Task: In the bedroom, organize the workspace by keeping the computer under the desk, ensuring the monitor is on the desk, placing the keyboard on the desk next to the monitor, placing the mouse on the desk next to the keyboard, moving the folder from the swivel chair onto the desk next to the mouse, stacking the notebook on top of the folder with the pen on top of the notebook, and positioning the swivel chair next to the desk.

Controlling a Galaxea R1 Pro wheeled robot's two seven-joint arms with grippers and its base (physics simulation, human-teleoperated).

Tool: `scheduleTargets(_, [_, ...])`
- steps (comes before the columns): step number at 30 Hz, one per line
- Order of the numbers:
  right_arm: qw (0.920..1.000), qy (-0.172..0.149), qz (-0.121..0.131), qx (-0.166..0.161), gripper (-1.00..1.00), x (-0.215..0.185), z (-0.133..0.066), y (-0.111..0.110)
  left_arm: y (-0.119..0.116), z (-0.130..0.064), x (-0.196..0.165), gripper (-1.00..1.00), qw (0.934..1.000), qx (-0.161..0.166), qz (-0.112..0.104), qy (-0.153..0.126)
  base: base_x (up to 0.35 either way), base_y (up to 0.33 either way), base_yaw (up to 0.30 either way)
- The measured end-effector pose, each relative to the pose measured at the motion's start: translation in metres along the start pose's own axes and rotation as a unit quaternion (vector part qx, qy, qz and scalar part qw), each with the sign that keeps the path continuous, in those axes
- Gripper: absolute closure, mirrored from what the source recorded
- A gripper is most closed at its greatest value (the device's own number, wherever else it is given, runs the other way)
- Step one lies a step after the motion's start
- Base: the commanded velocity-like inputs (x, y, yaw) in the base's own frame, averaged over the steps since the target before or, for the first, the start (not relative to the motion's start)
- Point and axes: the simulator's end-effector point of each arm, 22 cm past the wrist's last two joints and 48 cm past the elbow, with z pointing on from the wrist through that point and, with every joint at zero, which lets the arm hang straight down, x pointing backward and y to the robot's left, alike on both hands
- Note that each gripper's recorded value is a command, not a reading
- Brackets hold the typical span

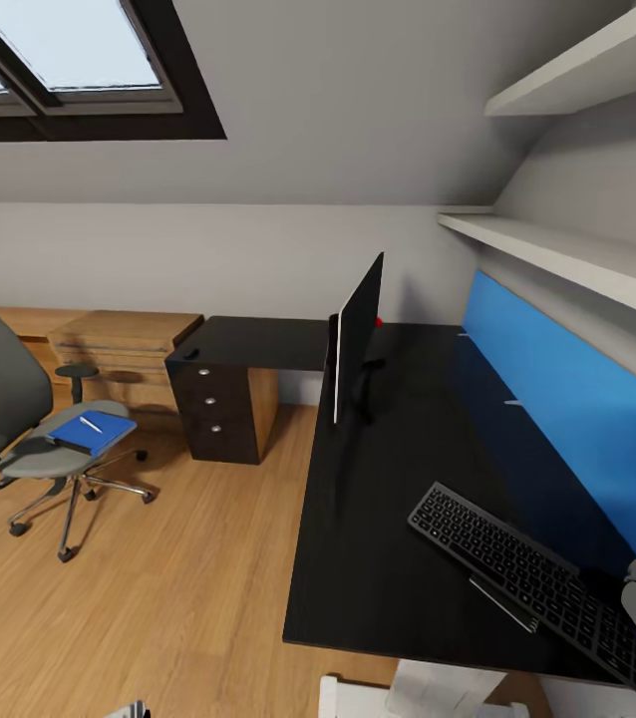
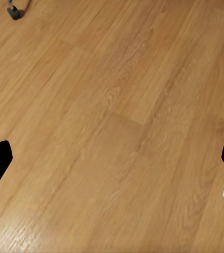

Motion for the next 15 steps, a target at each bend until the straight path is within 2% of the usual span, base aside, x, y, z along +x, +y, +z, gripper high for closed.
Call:
scheduleTargets(8, [1.0000, -0.004, 0.000, -0.002, -1.00, -0.0022, -0.0004, 0.0012, -0.0006, -0.0003, 0.0002, -1.00, 1.0000, 0.000, -0.001, 0.000, 0.018, 0.000, 0.000])
scheduleTargets(15, [1.0000, -0.007, 0.002, -0.004, -1.00, -0.0045, -0.0010, 0.0019, -0.0006, -0.0005, 0.0002, -1.00, 1.0000, 0.000, -0.001, 0.000, 0.207, 0.000, 0.000])
